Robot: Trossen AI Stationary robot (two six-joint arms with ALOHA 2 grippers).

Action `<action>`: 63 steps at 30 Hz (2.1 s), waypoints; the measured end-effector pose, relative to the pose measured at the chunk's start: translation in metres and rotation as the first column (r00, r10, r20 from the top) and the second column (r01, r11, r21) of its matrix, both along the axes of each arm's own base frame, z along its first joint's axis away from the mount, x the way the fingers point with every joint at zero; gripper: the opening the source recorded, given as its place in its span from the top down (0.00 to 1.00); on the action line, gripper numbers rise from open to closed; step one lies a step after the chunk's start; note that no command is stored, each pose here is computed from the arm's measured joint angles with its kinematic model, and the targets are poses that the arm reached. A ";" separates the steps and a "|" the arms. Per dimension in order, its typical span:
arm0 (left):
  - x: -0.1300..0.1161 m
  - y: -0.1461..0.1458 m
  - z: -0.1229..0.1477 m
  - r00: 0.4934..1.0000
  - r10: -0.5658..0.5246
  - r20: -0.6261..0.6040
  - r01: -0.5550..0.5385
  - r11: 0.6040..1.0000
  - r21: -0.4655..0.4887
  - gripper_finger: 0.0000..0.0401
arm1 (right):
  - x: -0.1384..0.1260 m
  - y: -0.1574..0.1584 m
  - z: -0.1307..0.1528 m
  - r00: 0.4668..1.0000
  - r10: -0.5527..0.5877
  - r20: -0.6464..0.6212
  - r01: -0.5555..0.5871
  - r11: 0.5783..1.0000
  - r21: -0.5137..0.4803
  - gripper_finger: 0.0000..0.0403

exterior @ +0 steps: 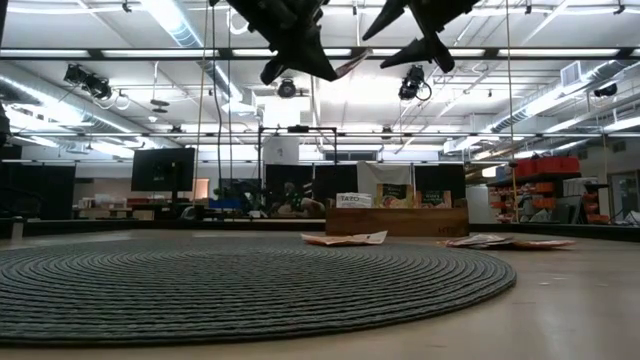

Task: Pick & Place Tea
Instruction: Put the orange tea bag into the right section of the wooden organizer

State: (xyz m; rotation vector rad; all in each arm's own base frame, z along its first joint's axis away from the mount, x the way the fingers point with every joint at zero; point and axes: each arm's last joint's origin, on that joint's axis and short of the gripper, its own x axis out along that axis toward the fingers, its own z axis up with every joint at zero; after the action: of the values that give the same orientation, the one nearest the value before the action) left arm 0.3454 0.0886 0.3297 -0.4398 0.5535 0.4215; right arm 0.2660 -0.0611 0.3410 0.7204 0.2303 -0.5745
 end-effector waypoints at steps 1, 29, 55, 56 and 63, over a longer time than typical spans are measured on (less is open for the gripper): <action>0.000 0.000 0.000 1.000 0.001 0.004 -0.001 1.000 0.002 1.00 | 0.000 -0.001 -0.001 1.000 0.000 0.003 0.000 1.000 0.016 0.35; 0.000 0.002 0.002 1.000 0.011 0.008 -0.012 0.999 0.032 0.85 | 0.002 -0.006 -0.005 1.000 -0.028 -0.006 0.028 0.999 0.046 1.00; -0.025 -0.022 0.002 0.979 -0.119 -0.168 0.106 0.991 -0.084 0.68 | 0.000 -0.075 -0.014 0.311 0.205 -0.928 -0.442 0.896 0.050 1.00; -0.027 -0.025 0.003 0.977 -0.129 -0.171 0.117 0.990 -0.082 0.68 | 0.003 -0.078 -0.020 0.286 0.215 -0.934 -0.452 0.890 0.066 1.00; -0.036 -0.038 0.014 0.974 -0.164 -0.158 0.154 0.985 -0.074 0.68 | 0.016 -0.105 -0.056 0.141 0.279 -0.950 -0.476 0.860 0.182 1.00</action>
State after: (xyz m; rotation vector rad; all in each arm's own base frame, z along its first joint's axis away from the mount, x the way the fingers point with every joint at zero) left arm 0.3095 0.0507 0.3435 -0.4188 0.7572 0.2885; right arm 0.2818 -0.1662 0.2850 -0.0166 1.5292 -0.4524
